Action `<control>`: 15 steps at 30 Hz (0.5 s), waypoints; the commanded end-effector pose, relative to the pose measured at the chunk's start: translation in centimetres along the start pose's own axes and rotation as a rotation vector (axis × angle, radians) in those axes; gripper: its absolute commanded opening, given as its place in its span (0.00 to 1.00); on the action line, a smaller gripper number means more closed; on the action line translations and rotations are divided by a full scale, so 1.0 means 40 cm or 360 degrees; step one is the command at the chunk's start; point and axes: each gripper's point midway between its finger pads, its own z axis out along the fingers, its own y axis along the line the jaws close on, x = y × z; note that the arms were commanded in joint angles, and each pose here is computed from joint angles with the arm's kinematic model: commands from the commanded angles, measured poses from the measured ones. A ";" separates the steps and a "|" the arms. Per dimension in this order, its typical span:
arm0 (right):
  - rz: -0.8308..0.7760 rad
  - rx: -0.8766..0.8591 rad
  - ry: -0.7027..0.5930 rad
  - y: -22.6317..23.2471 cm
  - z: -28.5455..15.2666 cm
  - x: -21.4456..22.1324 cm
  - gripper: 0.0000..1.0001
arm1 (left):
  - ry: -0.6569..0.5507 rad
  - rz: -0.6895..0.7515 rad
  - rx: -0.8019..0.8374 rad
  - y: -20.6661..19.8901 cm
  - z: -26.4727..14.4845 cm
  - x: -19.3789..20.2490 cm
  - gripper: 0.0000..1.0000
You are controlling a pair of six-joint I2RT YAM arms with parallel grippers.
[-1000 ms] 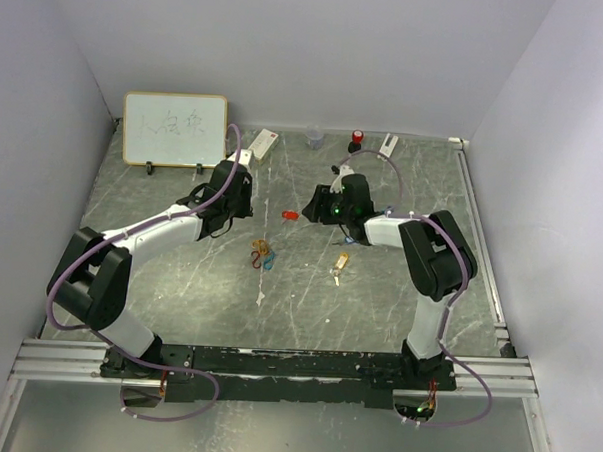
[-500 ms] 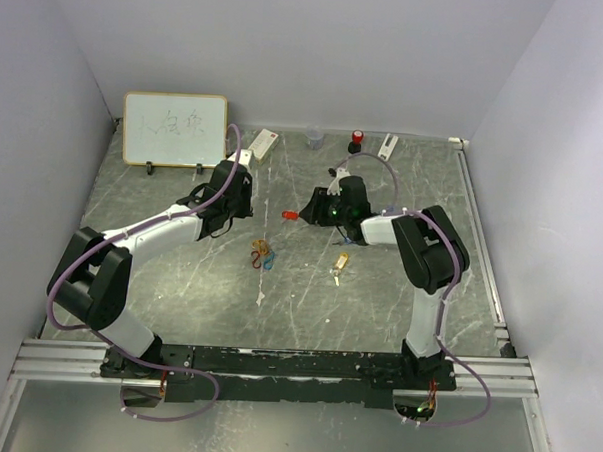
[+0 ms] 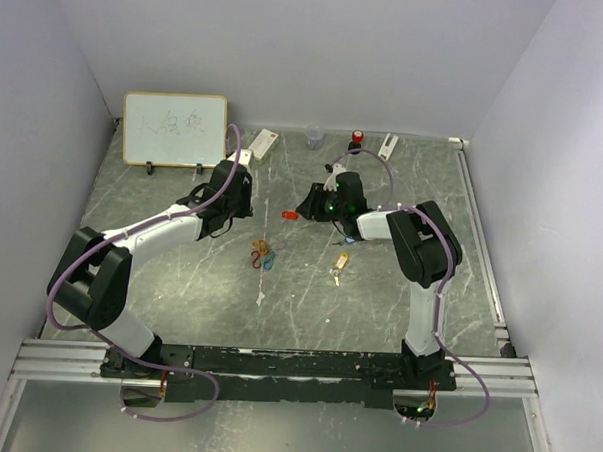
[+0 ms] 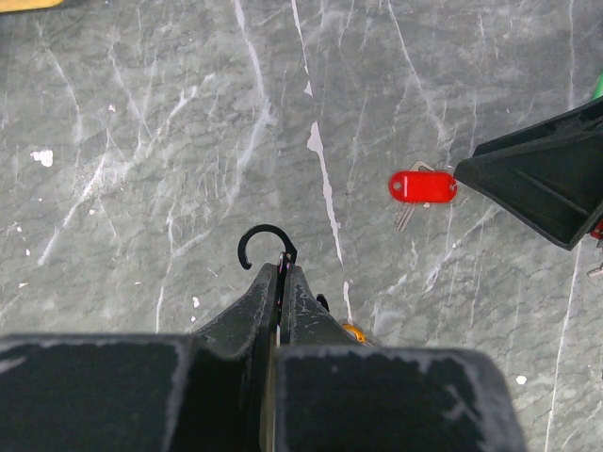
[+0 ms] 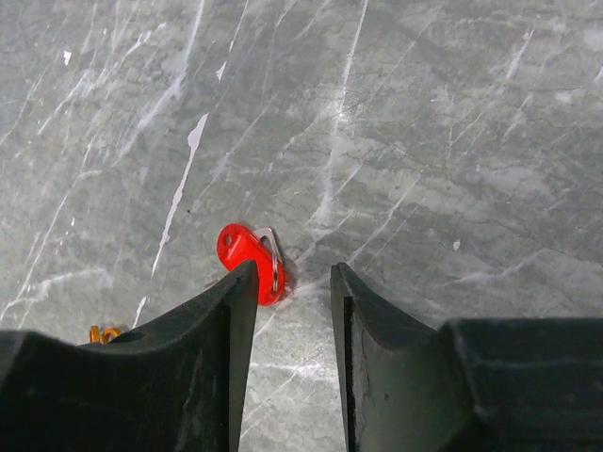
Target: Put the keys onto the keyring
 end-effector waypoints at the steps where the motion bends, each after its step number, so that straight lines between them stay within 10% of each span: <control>1: 0.0022 0.0018 0.0070 -0.013 0.017 0.040 0.36 | -0.0002 -0.0017 0.0013 -0.002 0.006 -0.002 0.07; 15: 0.0017 0.0000 0.0090 0.001 0.028 0.053 0.28 | -0.0005 -0.0015 0.0007 0.000 0.006 -0.002 0.07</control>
